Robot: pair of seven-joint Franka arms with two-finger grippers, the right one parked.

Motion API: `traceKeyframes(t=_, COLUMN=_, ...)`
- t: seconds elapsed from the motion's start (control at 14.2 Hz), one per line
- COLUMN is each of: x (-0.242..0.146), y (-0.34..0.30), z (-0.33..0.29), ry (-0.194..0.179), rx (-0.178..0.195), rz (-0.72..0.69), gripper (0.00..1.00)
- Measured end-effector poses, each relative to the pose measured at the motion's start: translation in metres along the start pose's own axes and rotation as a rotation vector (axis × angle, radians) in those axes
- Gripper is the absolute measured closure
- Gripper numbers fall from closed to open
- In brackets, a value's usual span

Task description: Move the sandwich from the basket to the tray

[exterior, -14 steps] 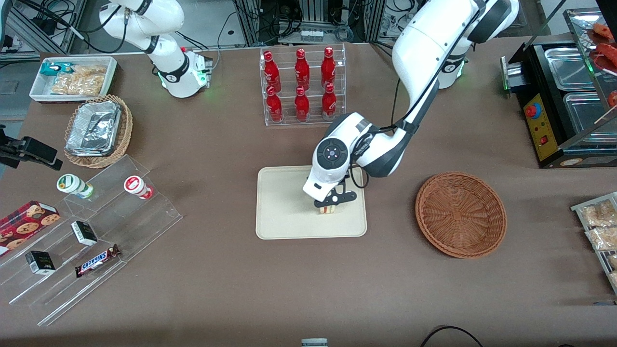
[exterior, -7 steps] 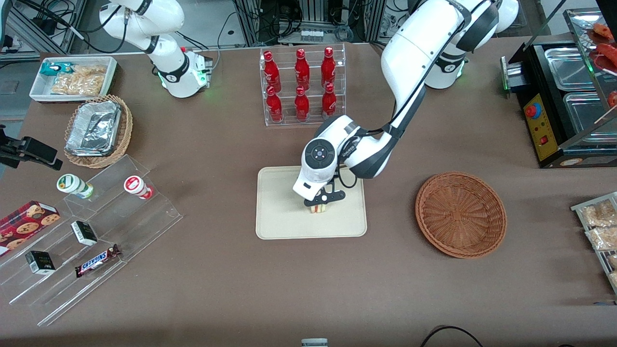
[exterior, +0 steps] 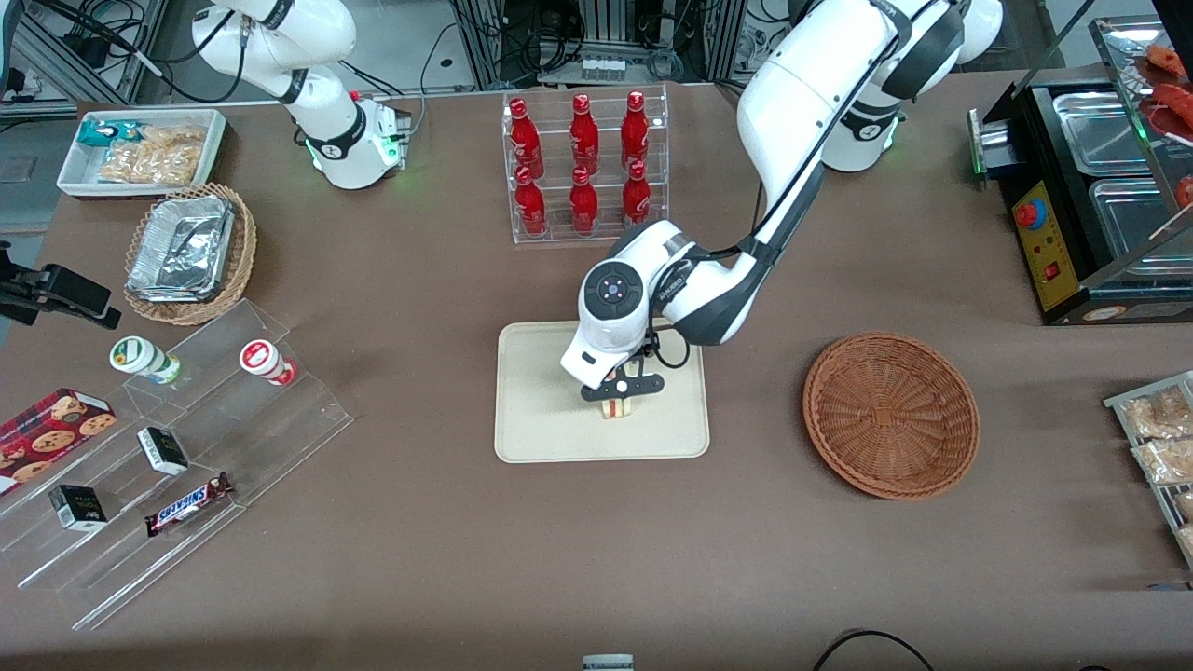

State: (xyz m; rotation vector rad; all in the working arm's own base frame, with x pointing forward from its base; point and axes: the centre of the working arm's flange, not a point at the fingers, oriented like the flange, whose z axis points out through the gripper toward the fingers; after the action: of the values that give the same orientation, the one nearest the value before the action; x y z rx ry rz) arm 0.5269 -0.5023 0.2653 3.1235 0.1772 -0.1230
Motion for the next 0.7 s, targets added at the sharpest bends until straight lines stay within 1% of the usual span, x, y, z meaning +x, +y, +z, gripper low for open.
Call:
traceKeyframes(t=0.07, x=0.001, y=0.0, z=-0.013, ry=0.013, rx=-0.004, rz=0.003, gripper=0.14)
traceKeyframes(t=0.14, x=0.0, y=-0.002, z=-0.027, ry=0.017, rx=0.001, rz=0.003, gripper=0.05)
traceKeyframes(t=0.21, x=-0.002, y=-0.005, z=-0.043, ry=0.017, rx=0.013, rz=0.002, gripper=0.0)
traceKeyframes(t=0.35, x=0.0, y=-0.019, z=-0.074, ry=0.025, rx=0.042, rz=-0.014, gripper=0.0)
traceKeyframes(t=0.42, x=0.006, y=-0.031, z=-0.088, ry=0.026, rx=0.065, rz=-0.034, gripper=0.0)
traceKeyframes(t=0.56, x=0.021, y=-0.062, z=-0.107, ry=0.007, rx=0.121, rz=-0.086, gripper=0.0)
traceKeyframes(t=0.7, x=0.04, y=-0.094, z=-0.121, ry=-0.012, rx=0.144, rz=-0.141, gripper=0.0)
